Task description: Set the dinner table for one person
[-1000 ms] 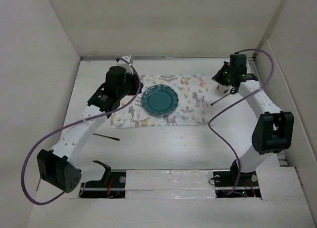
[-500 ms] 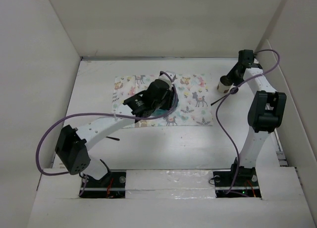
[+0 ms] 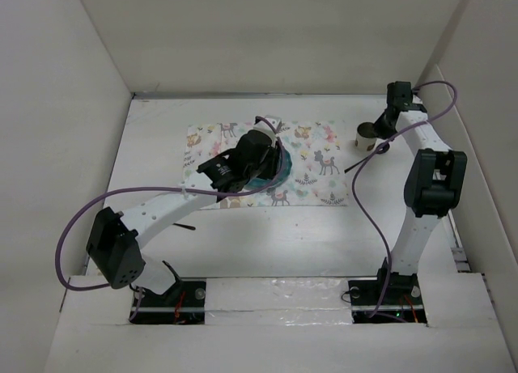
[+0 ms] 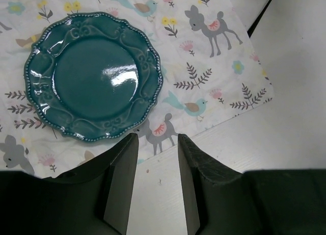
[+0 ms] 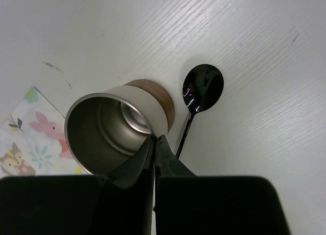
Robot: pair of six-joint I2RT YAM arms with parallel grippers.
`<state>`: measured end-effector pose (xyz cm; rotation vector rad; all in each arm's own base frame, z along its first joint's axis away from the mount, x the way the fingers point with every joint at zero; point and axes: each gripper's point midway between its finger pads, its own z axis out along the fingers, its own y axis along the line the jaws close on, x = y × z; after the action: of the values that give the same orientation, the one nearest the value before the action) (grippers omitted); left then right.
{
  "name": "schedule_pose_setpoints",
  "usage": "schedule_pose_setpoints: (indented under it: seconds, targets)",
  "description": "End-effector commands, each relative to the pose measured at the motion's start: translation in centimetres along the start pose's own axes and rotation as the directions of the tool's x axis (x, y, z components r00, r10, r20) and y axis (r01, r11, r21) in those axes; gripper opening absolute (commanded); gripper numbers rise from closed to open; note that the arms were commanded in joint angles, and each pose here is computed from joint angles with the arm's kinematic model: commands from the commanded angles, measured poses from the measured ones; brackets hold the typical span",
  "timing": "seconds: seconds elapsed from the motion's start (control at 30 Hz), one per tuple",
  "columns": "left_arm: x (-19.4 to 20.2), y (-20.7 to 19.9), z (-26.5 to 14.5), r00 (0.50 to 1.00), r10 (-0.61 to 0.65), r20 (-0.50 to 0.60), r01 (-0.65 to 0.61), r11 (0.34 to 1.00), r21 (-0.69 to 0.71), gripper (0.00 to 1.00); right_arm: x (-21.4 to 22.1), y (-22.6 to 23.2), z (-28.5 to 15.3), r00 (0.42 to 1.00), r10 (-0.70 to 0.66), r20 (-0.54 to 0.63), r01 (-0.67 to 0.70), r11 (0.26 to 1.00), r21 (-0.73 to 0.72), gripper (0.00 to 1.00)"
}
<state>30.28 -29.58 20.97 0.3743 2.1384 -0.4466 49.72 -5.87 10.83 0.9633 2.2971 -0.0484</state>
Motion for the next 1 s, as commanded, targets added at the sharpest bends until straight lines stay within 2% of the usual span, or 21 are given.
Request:
schedule_pose_setpoints:
  seconds: [0.0, 0.13, 0.33, 0.47, 0.57, 0.97]
  targets:
    - [-3.7, -0.3, -1.6, 0.994, -0.031, 0.101, 0.031, 1.000, 0.001, 0.34, -5.5, 4.1, -5.9, 0.980, -0.001, 0.200, 0.023, 0.994, -0.106, 0.00]
    - [-5.3, 0.7, -2.4, 0.987, -0.056, 0.148, 0.062, 0.997, -0.042, 0.34, -5.7, 8.3, -8.9, 0.970, -0.050, 0.238, 0.099, 0.976, -0.195, 0.00]
    - [-6.8, 3.3, -3.4, 0.968, -0.144, 0.204, 0.153, 0.988, -0.029, 0.34, -2.3, 13.2, -8.0, 0.973, -0.143, 0.180, 0.186, 0.949, -0.253, 0.00]
    - [-6.1, 4.9, -3.4, 0.968, -0.162, 0.191, 0.174, 0.984, -0.047, 0.34, -1.6, 15.8, -7.3, 0.978, -0.160, 0.137, 0.197, 0.927, -0.319, 0.00]
    - [-5.6, 5.1, -3.4, 0.970, -0.160, 0.182, 0.173, 0.983, -0.056, 0.33, 0.5, 17.4, -6.4, 0.980, -0.181, 0.083, 0.198, 0.914, -0.355, 0.00]
    - [-4.7, 5.2, -2.6, 0.975, -0.160, 0.156, 0.171, 0.983, -0.061, 0.33, 4.9, 17.0, -3.2, 0.981, -0.192, -0.030, 0.169, 0.919, -0.357, 0.00]
